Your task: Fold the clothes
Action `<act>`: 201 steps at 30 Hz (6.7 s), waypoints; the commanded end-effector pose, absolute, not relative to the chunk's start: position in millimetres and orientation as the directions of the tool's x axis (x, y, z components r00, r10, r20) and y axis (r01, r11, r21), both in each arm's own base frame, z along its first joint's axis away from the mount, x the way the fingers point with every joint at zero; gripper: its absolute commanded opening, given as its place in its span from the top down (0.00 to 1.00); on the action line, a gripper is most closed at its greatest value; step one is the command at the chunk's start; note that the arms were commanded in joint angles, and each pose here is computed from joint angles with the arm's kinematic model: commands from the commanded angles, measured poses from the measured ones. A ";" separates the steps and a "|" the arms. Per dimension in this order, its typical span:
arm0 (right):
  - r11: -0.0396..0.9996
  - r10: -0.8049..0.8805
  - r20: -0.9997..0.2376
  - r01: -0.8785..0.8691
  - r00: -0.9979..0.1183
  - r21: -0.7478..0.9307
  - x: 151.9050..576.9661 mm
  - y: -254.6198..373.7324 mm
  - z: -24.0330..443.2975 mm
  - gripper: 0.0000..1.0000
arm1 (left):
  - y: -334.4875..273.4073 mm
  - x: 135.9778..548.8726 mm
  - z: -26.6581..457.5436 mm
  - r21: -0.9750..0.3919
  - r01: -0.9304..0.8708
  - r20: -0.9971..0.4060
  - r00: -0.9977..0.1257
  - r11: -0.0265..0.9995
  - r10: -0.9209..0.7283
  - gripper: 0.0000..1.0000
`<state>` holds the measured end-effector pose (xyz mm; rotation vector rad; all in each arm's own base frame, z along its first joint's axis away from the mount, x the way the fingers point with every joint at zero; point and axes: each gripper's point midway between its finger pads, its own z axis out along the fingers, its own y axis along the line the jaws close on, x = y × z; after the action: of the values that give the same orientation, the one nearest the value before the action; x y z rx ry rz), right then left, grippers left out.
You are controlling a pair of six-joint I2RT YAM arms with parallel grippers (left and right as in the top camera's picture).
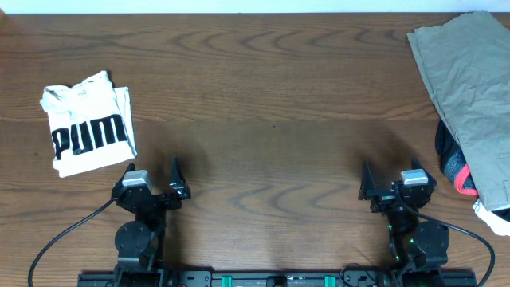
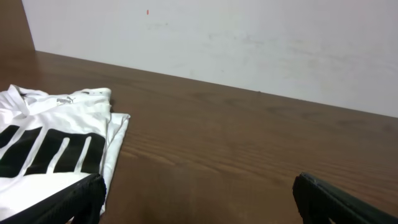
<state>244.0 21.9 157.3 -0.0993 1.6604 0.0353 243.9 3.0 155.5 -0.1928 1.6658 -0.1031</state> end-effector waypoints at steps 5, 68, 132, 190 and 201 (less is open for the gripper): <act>0.996 -0.054 -0.995 -0.081 -0.088 -0.047 244.3 20.0 155.9 0.01 | 4.3 243.9 136.3 -0.158 -0.078 -0.975 -0.145 0.984 -0.168 0.02; 0.894 0.189 -0.594 0.387 -0.782 -0.225 277.6 -88.8 190.4 0.01 | -33.9 222.2 194.0 -0.245 0.000 -0.726 -0.663 0.969 -0.184 0.02; 0.688 0.532 -0.369 0.643 -0.762 -0.336 277.9 -221.8 55.8 0.79 | -33.6 219.9 191.0 -0.244 -0.004 -0.716 -0.674 0.970 -0.183 0.02; 0.902 -0.156 -0.757 -0.404 -0.634 0.152 394.8 261.9 162.5 0.54 | -33.6 220.1 190.7 -0.244 -0.005 -0.715 -0.675 0.970 -0.183 0.02; 0.967 -0.143 -0.794 -0.255 -0.591 0.016 393.9 171.0 218.3 0.24 | -49.2 244.8 204.8 -0.351 0.028 -0.727 -0.637 0.936 -0.254 0.02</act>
<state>387.3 209.4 171.0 -0.3393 2.3108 0.2469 235.5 -40.1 196.2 -0.1407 2.2423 -0.3350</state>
